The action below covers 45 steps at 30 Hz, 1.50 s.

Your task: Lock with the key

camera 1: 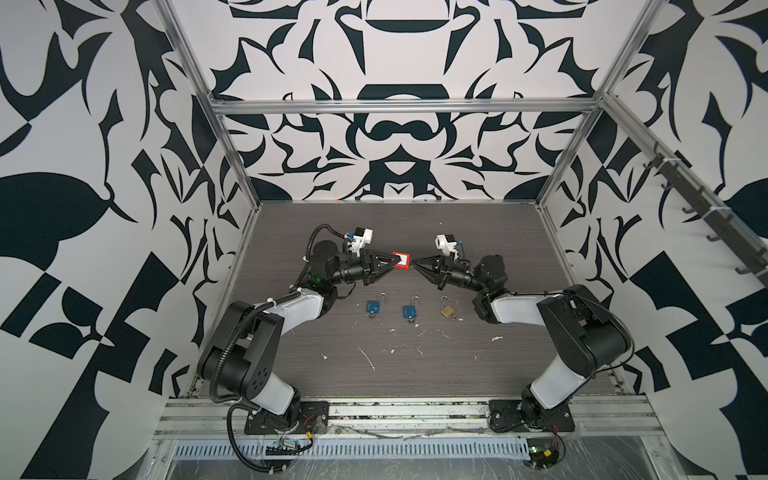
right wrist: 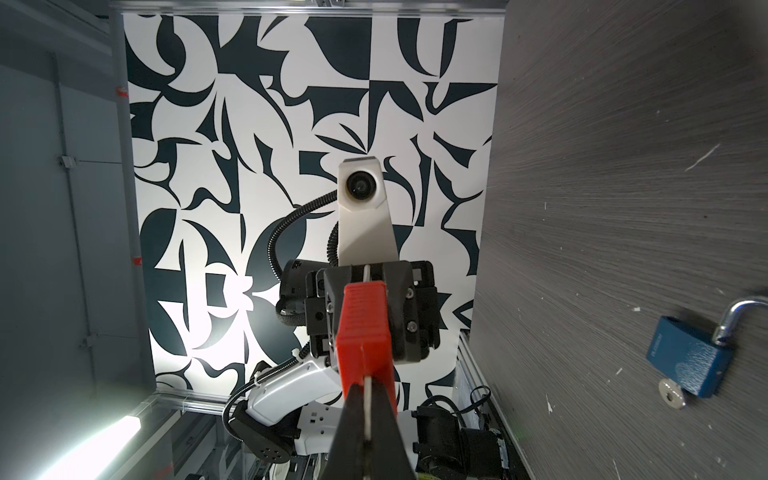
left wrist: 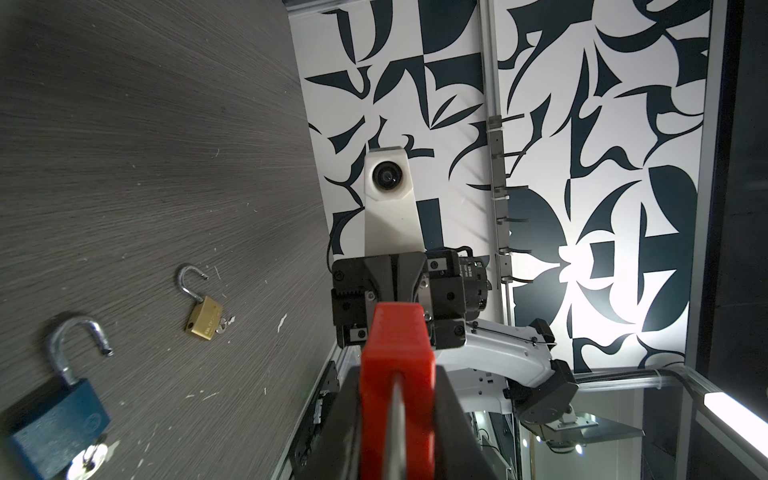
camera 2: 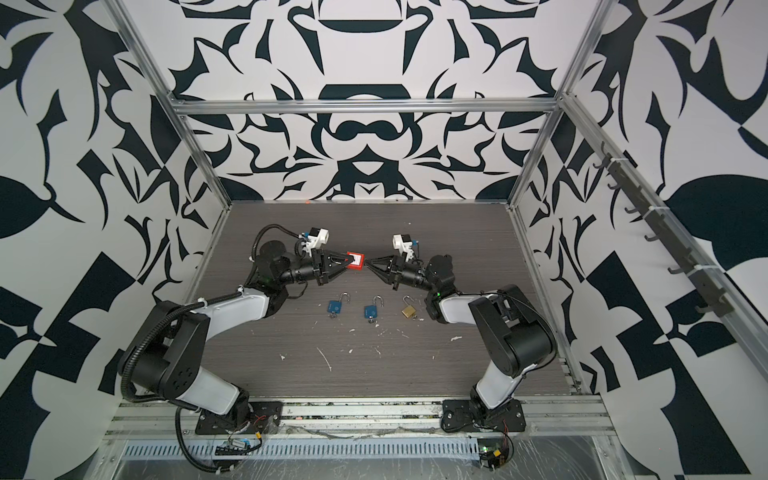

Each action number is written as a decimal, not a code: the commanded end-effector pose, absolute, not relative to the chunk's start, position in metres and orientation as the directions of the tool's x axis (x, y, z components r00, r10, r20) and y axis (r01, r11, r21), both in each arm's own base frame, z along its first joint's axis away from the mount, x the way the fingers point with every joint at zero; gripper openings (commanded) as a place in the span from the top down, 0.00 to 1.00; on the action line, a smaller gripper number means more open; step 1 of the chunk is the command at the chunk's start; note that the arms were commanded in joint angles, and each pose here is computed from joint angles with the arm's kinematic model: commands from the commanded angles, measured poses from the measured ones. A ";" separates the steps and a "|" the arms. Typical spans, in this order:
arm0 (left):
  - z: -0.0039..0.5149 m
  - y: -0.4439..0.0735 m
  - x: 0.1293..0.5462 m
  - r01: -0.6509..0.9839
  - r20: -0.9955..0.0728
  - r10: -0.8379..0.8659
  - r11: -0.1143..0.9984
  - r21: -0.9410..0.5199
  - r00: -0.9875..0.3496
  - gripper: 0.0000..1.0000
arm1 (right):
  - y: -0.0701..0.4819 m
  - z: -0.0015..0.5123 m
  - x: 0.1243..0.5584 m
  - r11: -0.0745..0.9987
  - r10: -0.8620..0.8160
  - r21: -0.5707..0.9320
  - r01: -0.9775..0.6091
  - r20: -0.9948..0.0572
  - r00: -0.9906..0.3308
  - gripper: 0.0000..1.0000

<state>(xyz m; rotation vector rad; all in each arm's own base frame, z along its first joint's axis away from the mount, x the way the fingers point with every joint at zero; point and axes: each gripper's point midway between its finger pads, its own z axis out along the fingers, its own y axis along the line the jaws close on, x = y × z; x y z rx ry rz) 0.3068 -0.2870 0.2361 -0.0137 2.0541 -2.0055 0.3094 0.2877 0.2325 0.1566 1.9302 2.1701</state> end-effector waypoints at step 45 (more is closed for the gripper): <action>0.228 -0.269 0.288 0.436 -0.535 -0.103 0.461 -0.773 -0.839 1.00 | 0.091 0.104 0.296 0.528 0.731 0.823 0.210 -0.314 -0.606 1.00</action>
